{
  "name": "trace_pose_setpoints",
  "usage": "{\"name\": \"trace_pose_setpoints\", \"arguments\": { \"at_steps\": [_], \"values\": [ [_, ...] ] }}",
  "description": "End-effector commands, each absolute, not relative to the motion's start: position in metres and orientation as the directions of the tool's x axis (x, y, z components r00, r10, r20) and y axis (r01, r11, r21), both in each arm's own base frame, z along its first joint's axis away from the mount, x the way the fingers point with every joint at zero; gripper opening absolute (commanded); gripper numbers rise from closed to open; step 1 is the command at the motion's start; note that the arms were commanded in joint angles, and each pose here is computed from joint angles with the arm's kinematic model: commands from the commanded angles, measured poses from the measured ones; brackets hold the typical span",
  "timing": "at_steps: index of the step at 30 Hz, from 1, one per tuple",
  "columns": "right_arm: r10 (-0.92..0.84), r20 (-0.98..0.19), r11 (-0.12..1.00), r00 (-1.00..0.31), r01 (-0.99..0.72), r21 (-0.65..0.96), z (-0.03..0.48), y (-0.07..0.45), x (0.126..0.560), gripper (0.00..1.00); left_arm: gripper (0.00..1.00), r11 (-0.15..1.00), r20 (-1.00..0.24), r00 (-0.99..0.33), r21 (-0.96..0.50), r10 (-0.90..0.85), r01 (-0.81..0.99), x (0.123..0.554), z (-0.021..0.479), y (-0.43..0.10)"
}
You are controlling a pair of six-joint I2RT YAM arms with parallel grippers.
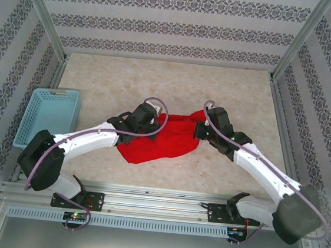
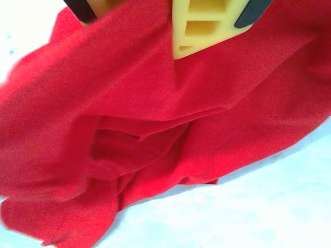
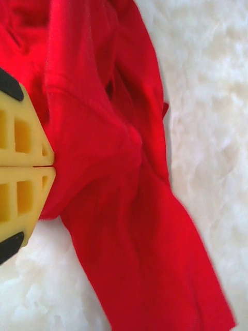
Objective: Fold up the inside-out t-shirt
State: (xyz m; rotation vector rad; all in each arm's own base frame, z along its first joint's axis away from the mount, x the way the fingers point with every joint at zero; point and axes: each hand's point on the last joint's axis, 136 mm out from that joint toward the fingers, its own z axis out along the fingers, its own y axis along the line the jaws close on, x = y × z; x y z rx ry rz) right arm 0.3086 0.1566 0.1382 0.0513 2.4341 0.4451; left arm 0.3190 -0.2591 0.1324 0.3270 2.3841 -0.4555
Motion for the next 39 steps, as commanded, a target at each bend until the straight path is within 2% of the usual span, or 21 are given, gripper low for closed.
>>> {"name": "trace_pose_setpoints", "arguments": {
  "at_steps": [1, 4, 6, 7, 11, 16, 22, 35, 39],
  "values": [
    [0.196, -0.587, 0.945, -0.786, -0.008, 0.327, 0.136, 0.149, 0.325, 0.28, 0.04, 0.897, -0.654, -0.757, -0.324, 0.018, 0.302, 0.332, 0.137, -0.265],
    [0.231, -0.586, 0.929, -0.777, -0.003, 0.371, 0.147, 0.157, 0.324, 0.53, 0.01, 0.886, -0.637, -0.771, -0.373, -0.027, 0.277, 0.341, 0.139, -0.268],
    [0.282, -0.577, 0.922, -0.766, 0.050, 0.385, 0.153, 0.155, 0.315, 0.58, 0.01, 0.873, -0.626, -0.777, -0.411, -0.060, 0.264, 0.346, 0.142, -0.268],
    [0.307, -0.568, 0.913, -0.764, 0.068, 0.402, 0.156, 0.156, 0.310, 0.58, 0.01, 0.866, -0.619, -0.782, -0.428, -0.075, 0.256, 0.349, 0.143, -0.267],
    [0.315, -0.599, 0.840, -0.736, -0.078, 0.537, 0.185, 0.208, 0.280, 0.55, 0.01, 0.854, -0.605, -0.791, -0.456, -0.090, 0.251, 0.356, 0.149, -0.268],
    [0.282, -0.542, 0.771, -0.792, -0.150, 0.620, 0.176, 0.266, 0.262, 0.53, 0.00, 0.853, -0.608, -0.789, -0.454, -0.086, 0.257, 0.360, 0.154, -0.268],
    [0.266, -0.517, 0.790, -0.814, -0.122, 0.600, 0.143, 0.286, 0.279, 0.51, 0.01, 0.847, -0.604, -0.791, -0.466, -0.092, 0.257, 0.360, 0.158, -0.267],
    [0.308, -0.501, 0.810, -0.809, -0.053, 0.583, 0.116, 0.289, 0.321, 0.47, 0.01, 0.818, -0.598, -0.796, -0.504, -0.098, 0.278, 0.354, 0.166, -0.272],
    [0.310, -0.490, 0.804, -0.815, -0.050, 0.593, 0.111, 0.293, 0.333, 0.39, 0.01, 0.808, -0.593, -0.800, -0.516, -0.097, 0.285, 0.352, 0.165, -0.274]
  ]
}}
